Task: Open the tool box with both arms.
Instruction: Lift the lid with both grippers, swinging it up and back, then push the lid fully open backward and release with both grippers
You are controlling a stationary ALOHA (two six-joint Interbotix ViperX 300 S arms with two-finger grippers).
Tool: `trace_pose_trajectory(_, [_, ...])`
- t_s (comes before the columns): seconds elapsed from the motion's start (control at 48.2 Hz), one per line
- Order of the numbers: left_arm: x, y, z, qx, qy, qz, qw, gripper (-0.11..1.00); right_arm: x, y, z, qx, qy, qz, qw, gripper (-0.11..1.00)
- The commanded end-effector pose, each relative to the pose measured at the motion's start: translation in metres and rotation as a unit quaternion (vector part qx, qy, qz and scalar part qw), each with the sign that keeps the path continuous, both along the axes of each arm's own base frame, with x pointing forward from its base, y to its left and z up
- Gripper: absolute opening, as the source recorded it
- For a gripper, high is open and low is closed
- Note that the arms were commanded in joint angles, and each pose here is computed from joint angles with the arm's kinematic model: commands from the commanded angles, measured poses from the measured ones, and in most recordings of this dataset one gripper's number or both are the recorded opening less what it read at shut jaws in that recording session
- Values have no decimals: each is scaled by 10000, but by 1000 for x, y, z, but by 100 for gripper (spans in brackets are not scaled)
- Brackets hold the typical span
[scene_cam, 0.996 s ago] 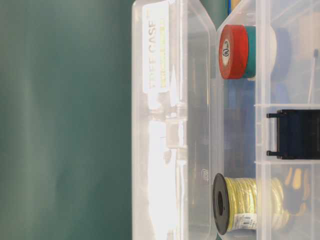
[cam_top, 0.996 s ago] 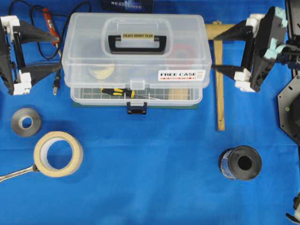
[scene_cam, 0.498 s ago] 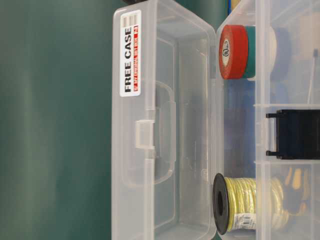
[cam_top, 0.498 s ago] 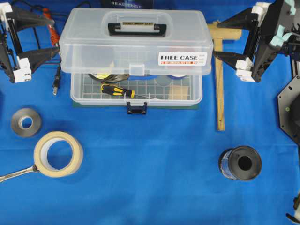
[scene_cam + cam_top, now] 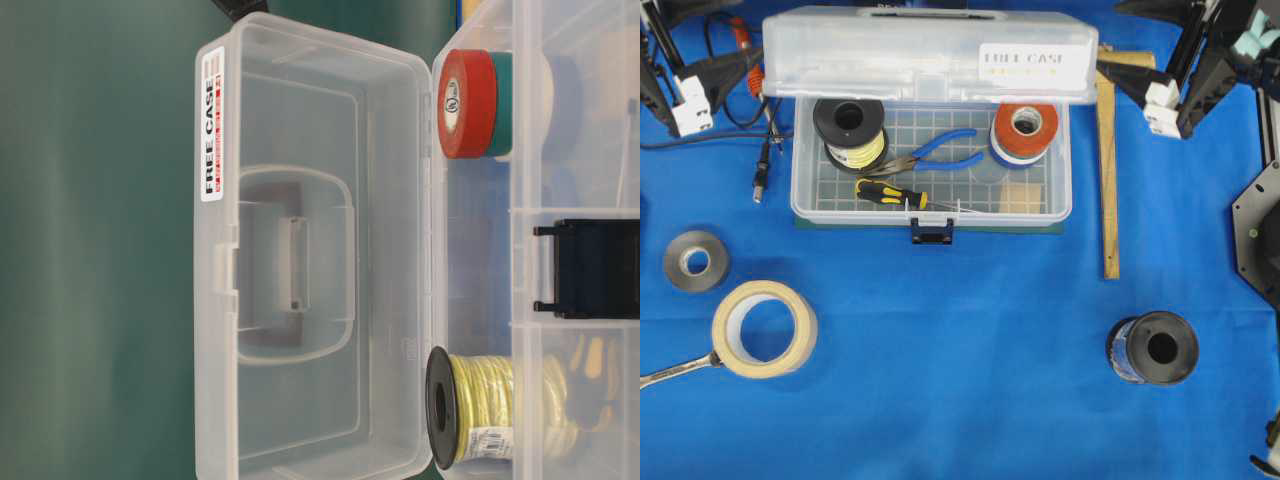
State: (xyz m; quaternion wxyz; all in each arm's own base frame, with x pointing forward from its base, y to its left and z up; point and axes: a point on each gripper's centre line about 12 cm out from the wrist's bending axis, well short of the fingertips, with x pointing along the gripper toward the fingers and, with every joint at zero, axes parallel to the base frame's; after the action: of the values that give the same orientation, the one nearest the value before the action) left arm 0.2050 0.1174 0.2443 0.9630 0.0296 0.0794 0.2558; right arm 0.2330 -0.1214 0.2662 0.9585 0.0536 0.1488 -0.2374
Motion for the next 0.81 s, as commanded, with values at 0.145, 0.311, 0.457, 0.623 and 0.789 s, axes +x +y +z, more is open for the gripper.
trace_pose_trajectory(0.145, [7,16,10,278,-46,191,9994,83,9,-14,21,-122,-318,-167,9993,85])
trace_pose_trajectory(0.311, [13,29,6,249,66,333,9991,83,13,-24,16,-75,-195,-270,9994,85])
trace_pose_trajectory(0.457, [18,40,2,208,189,441,9986,83,16,-33,13,-60,-134,-381,9992,85])
trace_pose_trajectory(0.623, [19,50,2,330,321,551,9974,83,16,-45,12,-64,-122,-540,9984,85])
trace_pose_trajectory(0.789, [18,59,2,316,339,696,9965,83,16,-56,11,-58,-108,-701,9975,85])
